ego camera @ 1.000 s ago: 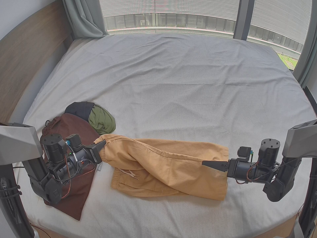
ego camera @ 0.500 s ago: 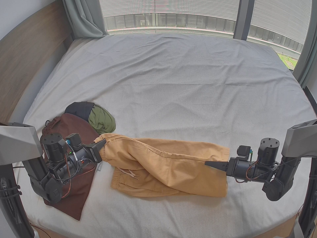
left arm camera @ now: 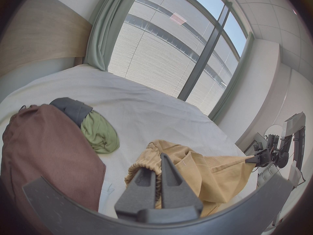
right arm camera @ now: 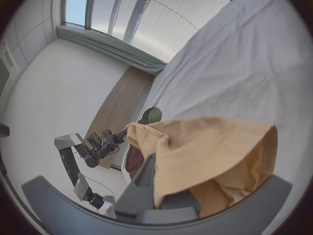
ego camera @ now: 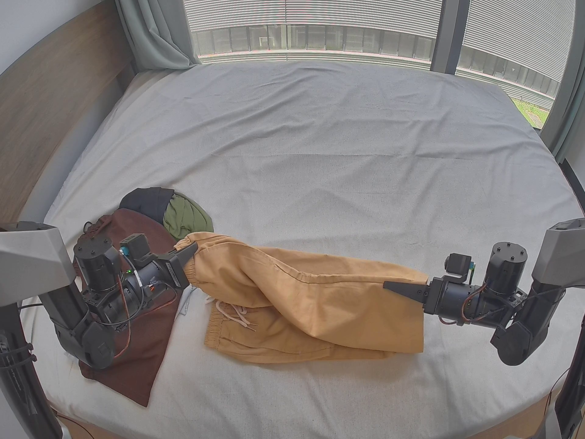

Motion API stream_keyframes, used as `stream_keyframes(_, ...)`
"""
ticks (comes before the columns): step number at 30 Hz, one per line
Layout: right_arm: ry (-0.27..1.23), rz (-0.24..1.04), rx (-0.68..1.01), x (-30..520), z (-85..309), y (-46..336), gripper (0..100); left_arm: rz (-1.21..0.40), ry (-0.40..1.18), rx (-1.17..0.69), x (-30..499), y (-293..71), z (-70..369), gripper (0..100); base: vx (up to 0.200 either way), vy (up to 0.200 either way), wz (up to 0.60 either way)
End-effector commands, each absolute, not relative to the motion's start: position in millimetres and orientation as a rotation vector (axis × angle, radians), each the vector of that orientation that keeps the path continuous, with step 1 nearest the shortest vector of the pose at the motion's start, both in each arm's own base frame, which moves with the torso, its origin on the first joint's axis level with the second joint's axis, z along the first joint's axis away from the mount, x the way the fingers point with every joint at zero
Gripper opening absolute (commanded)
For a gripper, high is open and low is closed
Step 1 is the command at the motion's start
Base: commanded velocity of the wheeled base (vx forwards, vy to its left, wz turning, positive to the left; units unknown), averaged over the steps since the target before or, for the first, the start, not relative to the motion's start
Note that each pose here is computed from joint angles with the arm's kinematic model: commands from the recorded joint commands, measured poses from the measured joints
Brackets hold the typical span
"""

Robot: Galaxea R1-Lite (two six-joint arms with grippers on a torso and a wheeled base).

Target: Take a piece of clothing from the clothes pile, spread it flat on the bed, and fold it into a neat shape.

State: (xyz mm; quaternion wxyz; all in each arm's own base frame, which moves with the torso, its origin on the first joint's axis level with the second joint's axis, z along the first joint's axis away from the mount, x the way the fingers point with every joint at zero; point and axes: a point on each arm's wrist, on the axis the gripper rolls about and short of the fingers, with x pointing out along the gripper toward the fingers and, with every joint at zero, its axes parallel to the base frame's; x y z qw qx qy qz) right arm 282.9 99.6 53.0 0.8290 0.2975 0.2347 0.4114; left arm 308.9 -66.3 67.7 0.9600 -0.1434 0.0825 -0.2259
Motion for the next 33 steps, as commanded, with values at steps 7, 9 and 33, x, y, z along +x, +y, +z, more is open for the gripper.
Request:
stream_keyframes(7,0.364,0.923,0.576,275.8,88.1,98.9,0,-0.634,0.090,-0.256,299.2,-69.3,96.0,0,0.000,0.000,0.00)
stream_keyframes(9,0.346,0.928,0.574,274.3,93.5,98.0,0,-0.655,0.079,-0.249,298.6,-69.2,99.4,0,0.000,0.000,0.00)
stream_keyframes(33,0.219,0.970,0.550,258.4,131.4,94.0,0,-0.840,-0.030,-0.213,271.6,-64.3,141.4,0,0.000,0.000,0.00)
